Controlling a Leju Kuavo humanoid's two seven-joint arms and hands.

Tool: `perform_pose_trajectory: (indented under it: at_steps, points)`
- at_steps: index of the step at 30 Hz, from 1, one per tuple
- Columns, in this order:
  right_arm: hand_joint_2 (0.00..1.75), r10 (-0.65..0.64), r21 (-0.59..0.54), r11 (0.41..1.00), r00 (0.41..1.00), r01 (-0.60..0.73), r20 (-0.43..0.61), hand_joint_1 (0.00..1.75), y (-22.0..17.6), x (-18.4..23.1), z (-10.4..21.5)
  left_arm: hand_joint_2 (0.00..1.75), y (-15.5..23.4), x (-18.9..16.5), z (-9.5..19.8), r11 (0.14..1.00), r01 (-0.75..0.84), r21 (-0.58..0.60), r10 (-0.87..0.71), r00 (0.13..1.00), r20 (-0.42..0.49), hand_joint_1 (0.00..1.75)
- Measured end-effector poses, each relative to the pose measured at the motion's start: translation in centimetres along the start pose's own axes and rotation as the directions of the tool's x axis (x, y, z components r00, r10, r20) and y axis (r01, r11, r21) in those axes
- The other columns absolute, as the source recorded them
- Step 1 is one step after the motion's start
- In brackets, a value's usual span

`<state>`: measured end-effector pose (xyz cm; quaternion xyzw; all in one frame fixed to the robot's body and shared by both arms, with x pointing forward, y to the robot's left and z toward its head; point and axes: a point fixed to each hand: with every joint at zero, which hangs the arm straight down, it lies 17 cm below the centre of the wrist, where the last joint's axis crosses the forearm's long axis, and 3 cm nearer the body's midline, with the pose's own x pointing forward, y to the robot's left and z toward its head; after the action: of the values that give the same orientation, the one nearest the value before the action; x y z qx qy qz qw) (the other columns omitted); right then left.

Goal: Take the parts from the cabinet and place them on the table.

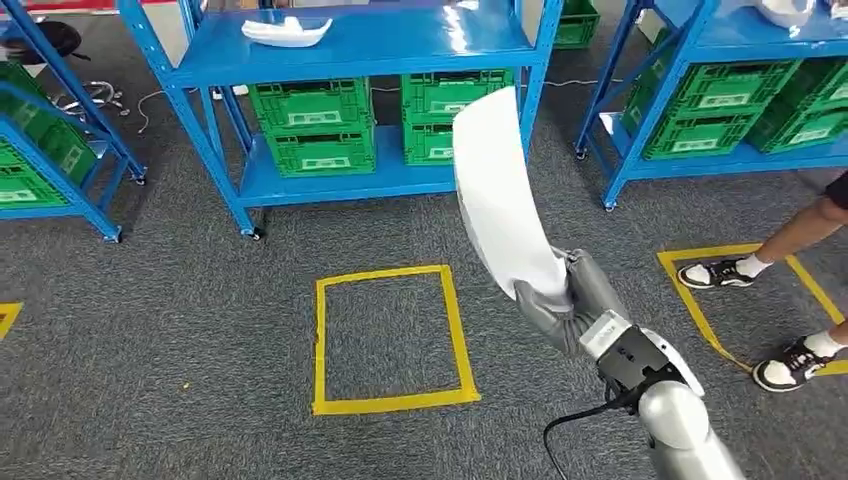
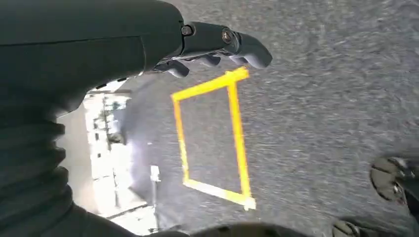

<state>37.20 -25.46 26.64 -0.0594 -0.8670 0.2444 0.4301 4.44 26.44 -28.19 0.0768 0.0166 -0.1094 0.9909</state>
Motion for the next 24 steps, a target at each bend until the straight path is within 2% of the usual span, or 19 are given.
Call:
perform_pose_trajectory:
  at_steps: [10,14,24]
  points:
    - [1.75,-0.024,-0.035,0.999,1.000,0.024,-0.001,1.75,0.3,0.2,-0.2,1.75,0.3,0.3,-0.1,0.999,0.035,0.012,-0.035,0.999,0.029,0.00]
    - [1.75,-0.031,-0.048,0.998,1.000,0.031,-0.002,1.75,0.1,0.5,0.7,1.75,0.9,0.9,-0.1,0.998,0.058,0.024,-0.058,0.997,0.043,0.00]
    - [1.75,-0.048,-0.057,0.997,0.998,0.045,-0.039,1.75,0.6,-0.3,1.0,1.75,2.3,-1.3,-0.5,0.998,0.052,0.028,-0.051,0.998,-0.037,0.00]
